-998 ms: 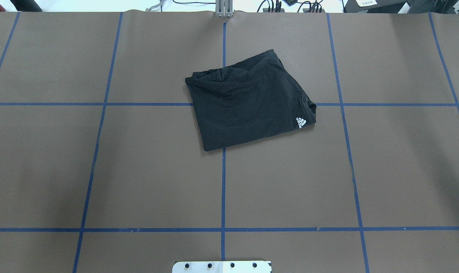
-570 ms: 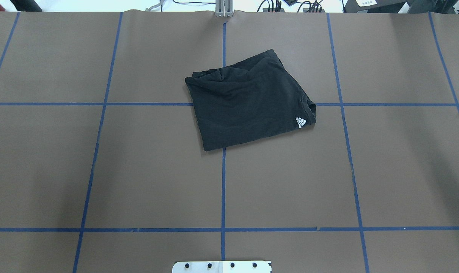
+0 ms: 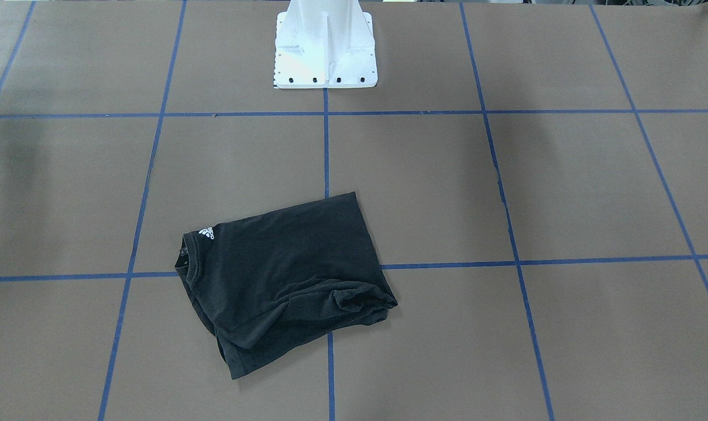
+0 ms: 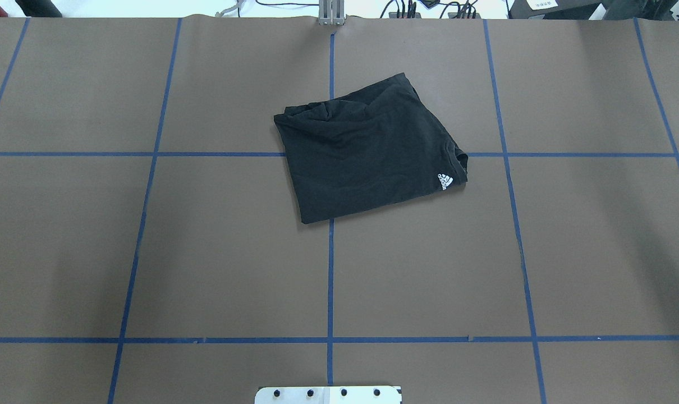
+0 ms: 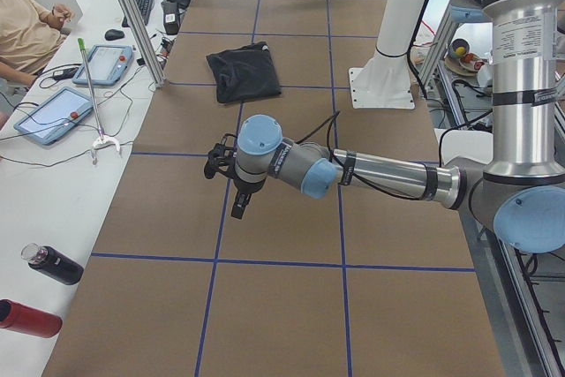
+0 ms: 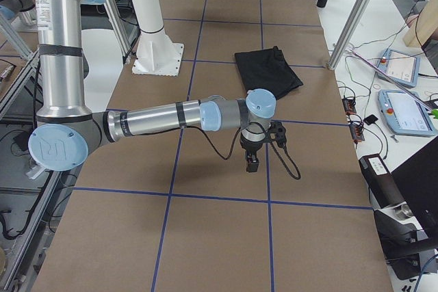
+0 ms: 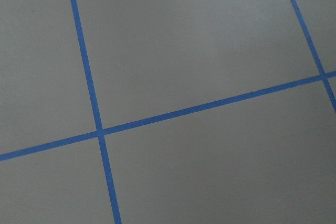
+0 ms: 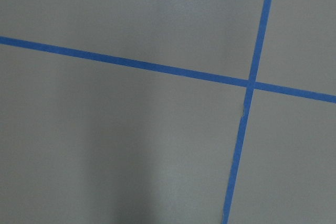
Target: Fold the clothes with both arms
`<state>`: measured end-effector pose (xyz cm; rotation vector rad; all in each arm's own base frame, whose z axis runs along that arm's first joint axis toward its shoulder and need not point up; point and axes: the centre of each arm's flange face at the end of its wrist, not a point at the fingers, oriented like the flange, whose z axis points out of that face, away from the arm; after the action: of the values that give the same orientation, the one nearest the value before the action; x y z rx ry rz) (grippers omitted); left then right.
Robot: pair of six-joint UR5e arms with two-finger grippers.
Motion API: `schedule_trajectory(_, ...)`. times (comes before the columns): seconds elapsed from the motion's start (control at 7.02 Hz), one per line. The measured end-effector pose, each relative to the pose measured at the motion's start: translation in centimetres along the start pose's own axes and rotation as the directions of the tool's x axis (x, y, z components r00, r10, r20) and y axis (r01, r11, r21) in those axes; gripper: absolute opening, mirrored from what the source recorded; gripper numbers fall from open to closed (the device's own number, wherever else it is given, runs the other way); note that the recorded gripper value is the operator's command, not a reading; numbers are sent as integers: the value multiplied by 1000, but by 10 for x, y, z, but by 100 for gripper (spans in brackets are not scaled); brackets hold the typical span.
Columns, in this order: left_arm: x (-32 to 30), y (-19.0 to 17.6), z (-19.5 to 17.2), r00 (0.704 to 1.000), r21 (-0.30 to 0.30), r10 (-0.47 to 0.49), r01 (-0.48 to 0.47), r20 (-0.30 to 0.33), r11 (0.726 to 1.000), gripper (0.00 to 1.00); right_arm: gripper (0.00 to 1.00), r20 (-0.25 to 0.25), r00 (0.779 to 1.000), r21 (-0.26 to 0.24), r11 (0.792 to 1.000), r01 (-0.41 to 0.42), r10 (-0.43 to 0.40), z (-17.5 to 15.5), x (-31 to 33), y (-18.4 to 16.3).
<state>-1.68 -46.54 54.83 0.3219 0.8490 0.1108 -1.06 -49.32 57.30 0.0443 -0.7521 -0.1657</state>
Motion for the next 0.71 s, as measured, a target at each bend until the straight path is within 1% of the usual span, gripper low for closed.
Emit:
schedule_trajectory(0.29,-19,3,9,998,-12,-23,23,59,1000,100,100,5,1000,-6,1000,-8,8,2,2,2)
schedule_trajectory(0.71,-45,13,22,994,-36,-70,73,87,997,100,100,12,1000,-10,1000,-25,25,3,9,9)
